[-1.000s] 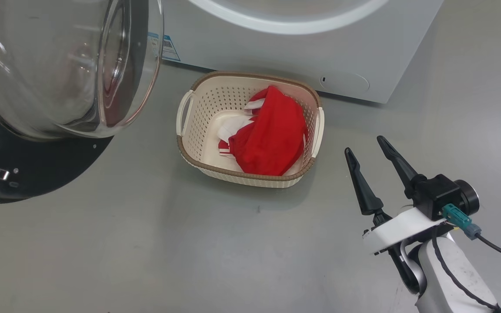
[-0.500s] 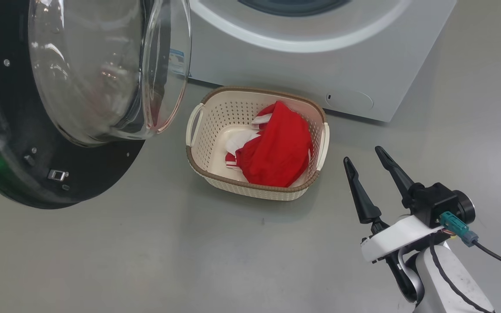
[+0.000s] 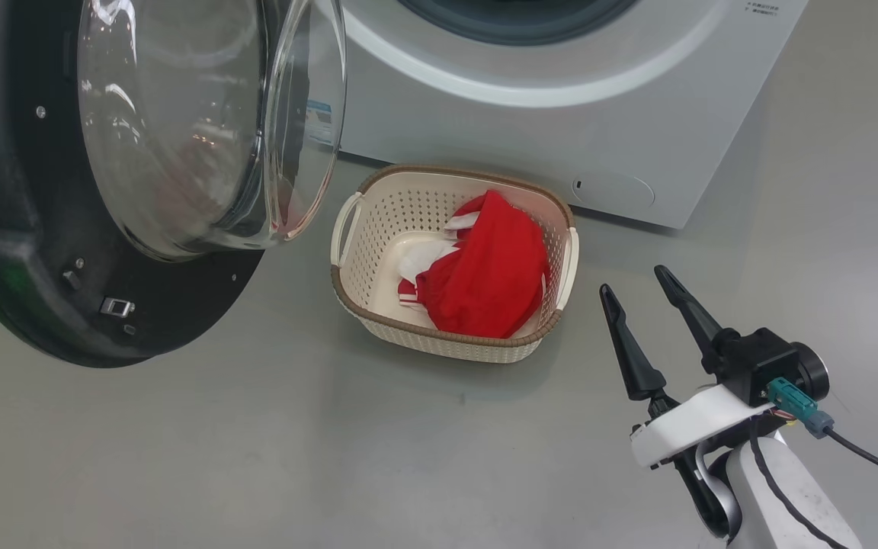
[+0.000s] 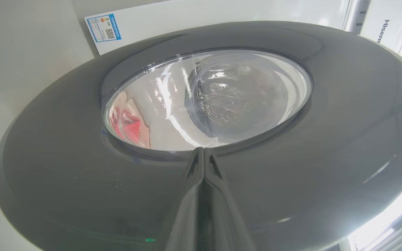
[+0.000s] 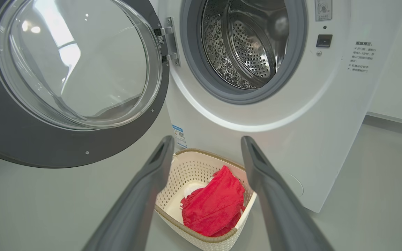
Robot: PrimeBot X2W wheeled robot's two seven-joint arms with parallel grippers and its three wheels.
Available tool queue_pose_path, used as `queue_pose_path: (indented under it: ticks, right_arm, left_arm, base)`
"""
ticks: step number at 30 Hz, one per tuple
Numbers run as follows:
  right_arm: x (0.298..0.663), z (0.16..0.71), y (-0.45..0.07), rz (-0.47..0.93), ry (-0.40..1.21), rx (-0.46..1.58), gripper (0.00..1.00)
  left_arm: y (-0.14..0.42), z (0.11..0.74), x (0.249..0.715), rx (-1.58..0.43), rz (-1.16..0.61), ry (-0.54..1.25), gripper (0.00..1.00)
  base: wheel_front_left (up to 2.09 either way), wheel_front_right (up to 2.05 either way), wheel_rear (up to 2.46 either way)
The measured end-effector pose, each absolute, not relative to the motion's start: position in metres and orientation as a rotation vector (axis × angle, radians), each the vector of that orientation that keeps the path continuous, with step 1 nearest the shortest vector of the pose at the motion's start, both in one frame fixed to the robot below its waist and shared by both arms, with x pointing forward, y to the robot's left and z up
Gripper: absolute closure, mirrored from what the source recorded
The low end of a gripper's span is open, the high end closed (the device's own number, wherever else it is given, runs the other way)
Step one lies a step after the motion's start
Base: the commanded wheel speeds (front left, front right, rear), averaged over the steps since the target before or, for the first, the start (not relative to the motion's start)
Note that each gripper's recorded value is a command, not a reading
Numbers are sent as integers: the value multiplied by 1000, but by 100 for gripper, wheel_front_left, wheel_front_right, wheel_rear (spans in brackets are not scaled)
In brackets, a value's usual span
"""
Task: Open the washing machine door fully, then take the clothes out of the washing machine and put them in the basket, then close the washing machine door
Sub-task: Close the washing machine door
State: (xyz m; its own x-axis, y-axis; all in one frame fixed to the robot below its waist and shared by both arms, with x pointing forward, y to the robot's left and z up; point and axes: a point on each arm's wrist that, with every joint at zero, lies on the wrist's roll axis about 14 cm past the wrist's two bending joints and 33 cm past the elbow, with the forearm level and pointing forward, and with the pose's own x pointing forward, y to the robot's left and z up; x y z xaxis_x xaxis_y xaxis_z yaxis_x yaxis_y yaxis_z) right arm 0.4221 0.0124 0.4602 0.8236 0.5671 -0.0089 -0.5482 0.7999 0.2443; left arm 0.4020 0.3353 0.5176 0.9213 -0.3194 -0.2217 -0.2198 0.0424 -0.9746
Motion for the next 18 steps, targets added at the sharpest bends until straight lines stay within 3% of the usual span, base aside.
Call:
queue_pose_path:
  ticks: [13, 18]
  right_arm:
    - [408, 461, 15, 610, 98, 236, 0]
    - [402, 462, 19, 621, 100, 238, 0]
  left_arm:
    - [418, 518, 349, -1046, 325, 251, 100]
    - [425, 514, 329, -855, 413, 239, 100]
  base:
    - [0, 0, 0]
    - [0, 0, 0]
